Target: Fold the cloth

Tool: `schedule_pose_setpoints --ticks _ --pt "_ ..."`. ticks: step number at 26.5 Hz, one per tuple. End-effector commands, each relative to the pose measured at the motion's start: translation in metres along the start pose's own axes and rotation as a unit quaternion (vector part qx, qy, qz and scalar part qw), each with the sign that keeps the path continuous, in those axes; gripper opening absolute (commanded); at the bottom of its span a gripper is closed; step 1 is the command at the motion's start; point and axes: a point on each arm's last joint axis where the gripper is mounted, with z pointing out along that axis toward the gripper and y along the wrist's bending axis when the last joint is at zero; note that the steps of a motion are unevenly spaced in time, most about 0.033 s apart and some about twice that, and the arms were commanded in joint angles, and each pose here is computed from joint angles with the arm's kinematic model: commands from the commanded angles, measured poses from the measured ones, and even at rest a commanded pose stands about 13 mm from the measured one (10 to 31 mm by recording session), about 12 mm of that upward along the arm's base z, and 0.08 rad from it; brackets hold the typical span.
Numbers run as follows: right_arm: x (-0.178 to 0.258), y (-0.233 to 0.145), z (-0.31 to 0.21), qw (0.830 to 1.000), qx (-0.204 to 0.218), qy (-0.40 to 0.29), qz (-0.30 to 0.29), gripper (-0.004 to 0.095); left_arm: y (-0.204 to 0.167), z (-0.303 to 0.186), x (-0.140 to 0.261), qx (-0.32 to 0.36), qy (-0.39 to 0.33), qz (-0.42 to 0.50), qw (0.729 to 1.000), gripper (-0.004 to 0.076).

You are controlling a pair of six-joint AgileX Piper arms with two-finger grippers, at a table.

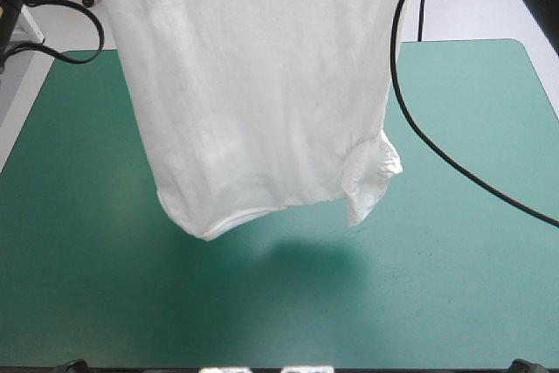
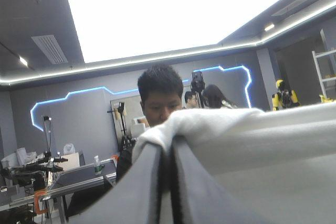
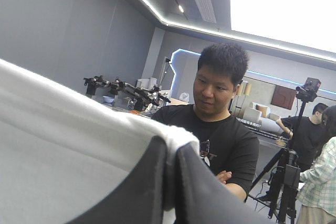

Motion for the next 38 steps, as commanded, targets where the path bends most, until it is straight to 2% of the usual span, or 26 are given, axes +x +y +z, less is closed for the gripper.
schedule_pose_setpoints --ticks 1,4,6,9,14,20,23,25,33,36,38 --pt "-0.018 -0.014 -0.017 0.999 0.017 -0.033 -0.010 -0.0017 0.014 -0.016 -0.025 -0.012 -0.055 -0.002 0.998 -0.0009" --pt "0.000 -0.011 -0.014 0.998 0.017 0.052 0.031 -0.0017 0.008 -0.013 -0.007 -0.001 0.001 -0.014 1.000 -0.0009" --pt "0.028 -0.001 -0.006 0.991 0.011 0.131 0.019 -0.0017 -0.004 -0.007 0.023 0.007 0.064 0.013 0.998 -0.0009" --pt "0.086 0.012 0.009 0.971 0.020 0.240 0.002 -0.0017 -0.024 0.001 0.098 0.008 0.242 0.034 0.970 -0.0009" --pt "0.162 0.013 0.024 0.933 0.027 0.355 0.047 -0.0017 -0.023 0.007 0.177 -0.022 0.361 0.001 0.932 -0.0009" --pt "0.247 0.003 0.040 0.886 0.001 0.441 0.146 -0.0018 -0.014 0.012 0.262 -0.035 0.455 -0.069 0.887 -0.0009" --pt "0.284 0.005 0.051 0.863 -0.012 0.474 0.173 -0.0017 -0.016 0.016 0.305 -0.033 0.501 -0.085 0.861 -0.0009" --pt "0.310 0.010 0.058 0.849 -0.020 0.498 0.176 -0.0017 -0.024 0.020 0.332 -0.026 0.524 -0.086 0.847 -0.0009" --pt "0.402 0.031 0.074 0.799 -0.029 0.571 0.186 -0.0017 -0.046 0.031 0.410 -0.007 0.548 -0.093 0.831 -0.0009" --pt "0.426 0.036 0.075 0.782 -0.013 0.587 0.208 -0.0016 -0.052 0.028 0.436 -0.005 0.574 -0.091 0.813 -0.0009" --pt "0.433 0.037 0.077 0.778 -0.004 0.587 0.223 0.0007 -0.056 0.026 0.451 -0.004 0.588 -0.090 0.804 -0.0009"
